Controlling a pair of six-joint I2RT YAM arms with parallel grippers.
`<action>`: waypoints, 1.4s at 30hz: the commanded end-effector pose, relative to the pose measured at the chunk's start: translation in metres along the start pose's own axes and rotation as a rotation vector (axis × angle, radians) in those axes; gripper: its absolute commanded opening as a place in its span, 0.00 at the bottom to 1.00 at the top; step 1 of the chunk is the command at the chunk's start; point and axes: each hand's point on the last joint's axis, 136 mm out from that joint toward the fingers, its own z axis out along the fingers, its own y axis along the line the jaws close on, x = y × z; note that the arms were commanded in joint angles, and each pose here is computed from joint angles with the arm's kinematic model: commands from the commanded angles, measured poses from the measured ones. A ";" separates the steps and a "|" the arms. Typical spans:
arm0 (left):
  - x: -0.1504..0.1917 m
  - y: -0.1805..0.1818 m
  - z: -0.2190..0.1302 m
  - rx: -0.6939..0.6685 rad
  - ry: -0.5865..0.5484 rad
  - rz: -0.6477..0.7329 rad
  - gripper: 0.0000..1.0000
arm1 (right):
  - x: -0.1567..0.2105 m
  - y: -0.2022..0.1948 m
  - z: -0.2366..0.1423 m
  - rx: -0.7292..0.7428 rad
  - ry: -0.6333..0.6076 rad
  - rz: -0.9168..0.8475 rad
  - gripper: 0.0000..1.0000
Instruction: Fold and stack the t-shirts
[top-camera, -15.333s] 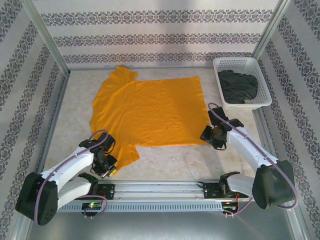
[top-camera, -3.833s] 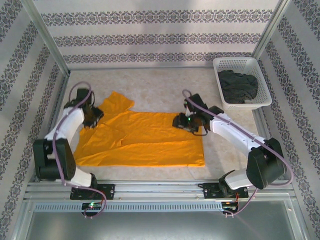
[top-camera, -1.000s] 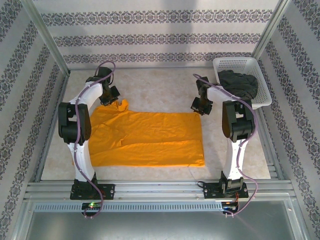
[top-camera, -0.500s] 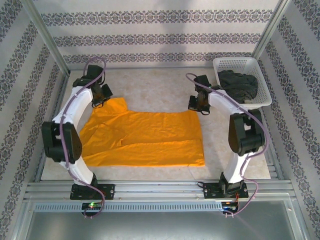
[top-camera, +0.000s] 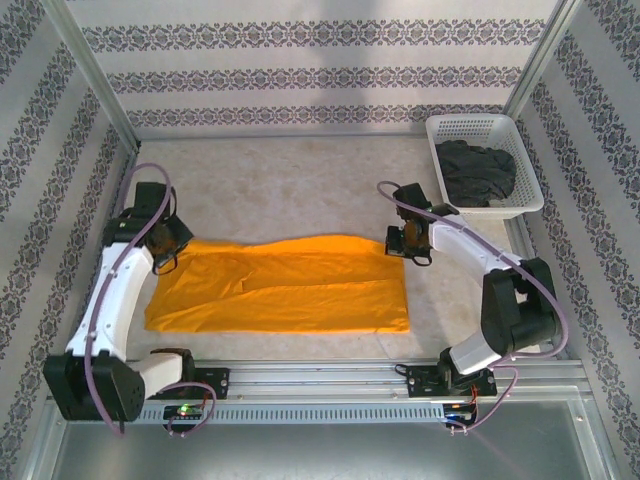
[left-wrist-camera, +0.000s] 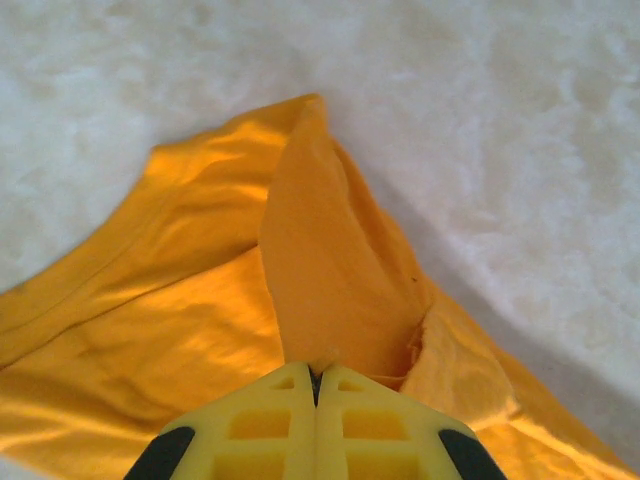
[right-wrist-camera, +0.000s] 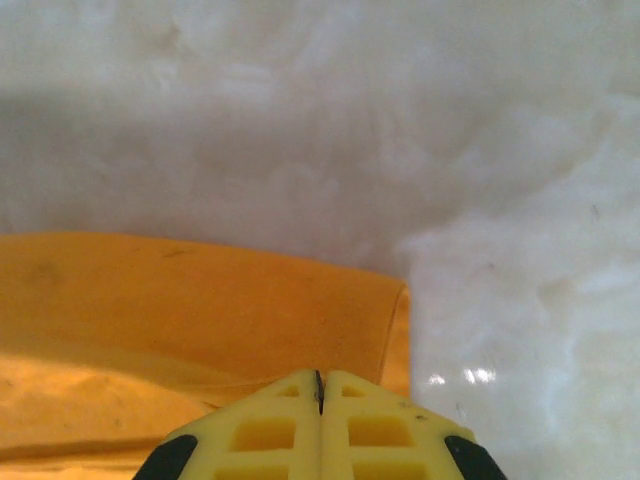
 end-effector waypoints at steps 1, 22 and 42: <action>0.016 0.036 -0.013 -0.092 0.002 -0.039 0.00 | 0.018 -0.007 -0.004 0.019 0.024 0.019 0.00; 0.105 0.096 -0.013 -0.179 0.179 -0.161 0.00 | 0.057 -0.018 -0.003 0.045 0.131 0.067 0.00; 0.128 0.104 0.001 -0.193 0.244 -0.216 0.00 | 0.072 -0.013 -0.013 -0.005 0.126 0.181 0.29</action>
